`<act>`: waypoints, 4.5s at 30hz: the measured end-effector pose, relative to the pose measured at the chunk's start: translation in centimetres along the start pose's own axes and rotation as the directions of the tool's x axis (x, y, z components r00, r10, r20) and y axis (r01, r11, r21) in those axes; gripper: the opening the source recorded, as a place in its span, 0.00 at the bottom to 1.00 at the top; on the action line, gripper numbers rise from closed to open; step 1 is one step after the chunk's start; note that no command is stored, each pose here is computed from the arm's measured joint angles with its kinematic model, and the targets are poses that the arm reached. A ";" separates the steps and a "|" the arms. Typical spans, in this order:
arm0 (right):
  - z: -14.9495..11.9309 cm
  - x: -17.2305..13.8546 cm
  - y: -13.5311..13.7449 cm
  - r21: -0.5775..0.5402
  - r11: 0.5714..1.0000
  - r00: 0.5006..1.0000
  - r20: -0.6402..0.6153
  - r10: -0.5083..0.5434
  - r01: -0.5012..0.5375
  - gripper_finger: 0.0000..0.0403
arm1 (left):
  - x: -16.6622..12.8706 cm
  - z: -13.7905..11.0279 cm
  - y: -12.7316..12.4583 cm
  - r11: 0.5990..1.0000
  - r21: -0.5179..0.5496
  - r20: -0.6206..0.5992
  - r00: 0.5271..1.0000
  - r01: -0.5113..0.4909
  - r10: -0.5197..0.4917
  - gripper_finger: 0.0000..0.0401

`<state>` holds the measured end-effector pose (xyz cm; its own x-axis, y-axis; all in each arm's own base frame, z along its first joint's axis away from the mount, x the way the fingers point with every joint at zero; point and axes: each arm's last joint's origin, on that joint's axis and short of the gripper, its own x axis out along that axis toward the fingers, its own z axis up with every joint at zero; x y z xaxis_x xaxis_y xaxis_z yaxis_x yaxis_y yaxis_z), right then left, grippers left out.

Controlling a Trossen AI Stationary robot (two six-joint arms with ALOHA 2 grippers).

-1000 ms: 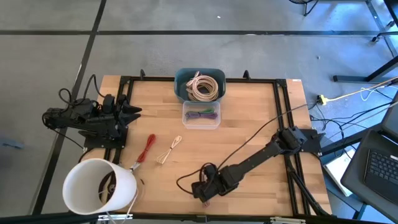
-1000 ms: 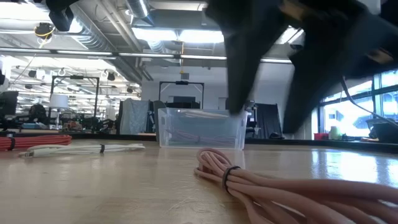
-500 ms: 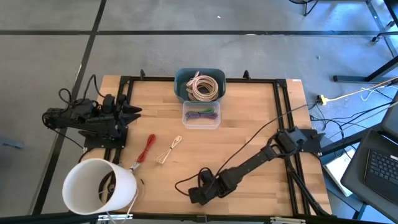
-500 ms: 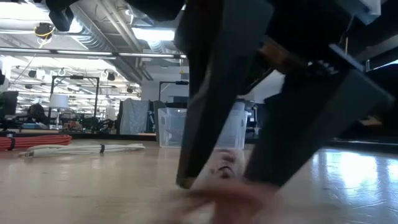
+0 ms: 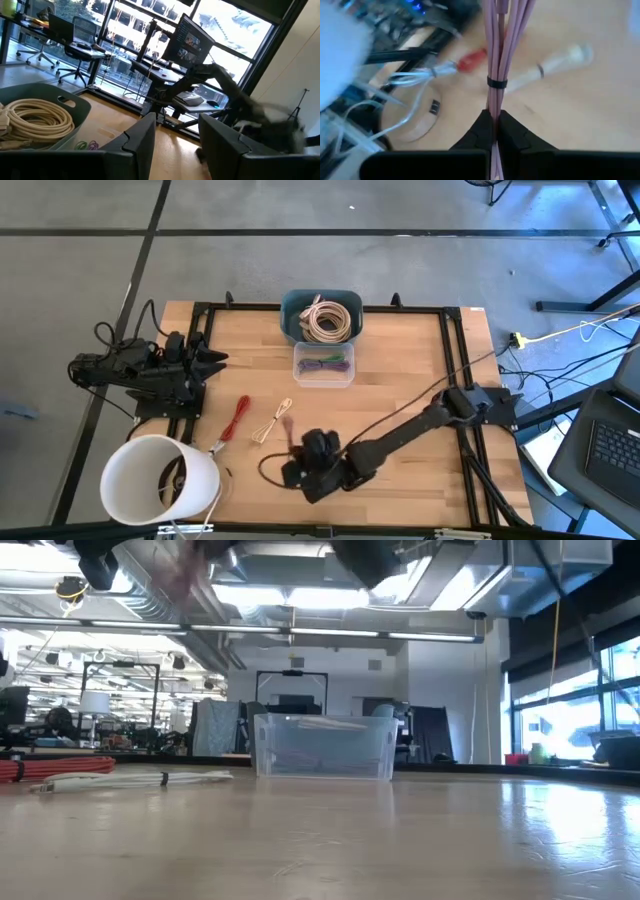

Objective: Pick & Place USB Port
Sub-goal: Put the pink charger cable into the transparent bin, then put the red charger cable into the transparent bin

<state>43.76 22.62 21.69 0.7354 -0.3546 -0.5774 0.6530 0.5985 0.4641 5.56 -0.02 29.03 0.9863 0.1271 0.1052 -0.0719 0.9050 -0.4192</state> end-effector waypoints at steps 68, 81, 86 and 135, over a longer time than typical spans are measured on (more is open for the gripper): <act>18.8 17.6 -20.5 -0.703 0.661 0.479 -0.690 -0.543 -0.263 0.01 | 0.0 0.0 0.0 1.000 0.000 -0.001 1.000 0.000 0.000 0.36; 21.1 15.4 -19.3 -0.735 0.671 0.559 -0.599 -0.574 -0.098 0.37 | 0.0 0.0 0.0 1.000 0.000 0.000 1.000 0.000 0.000 0.36; 22.6 12.2 -17.0 -0.707 0.707 0.633 -0.558 -0.537 -0.024 0.43 | 0.0 0.0 0.0 1.000 0.000 -0.001 1.000 0.000 0.000 0.36; 16.1 -27.1 -33.2 -0.516 0.744 0.721 0.304 0.623 -0.425 0.26 | 0.0 0.7 0.3 0.987 0.062 0.112 0.984 -0.147 0.140 0.36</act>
<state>5.06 0.82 32.72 0.9919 -0.1013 0.0772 0.0797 0.9664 0.2444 5.40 0.48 29.50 0.9437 0.2969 0.1460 -0.2252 0.8997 -0.3738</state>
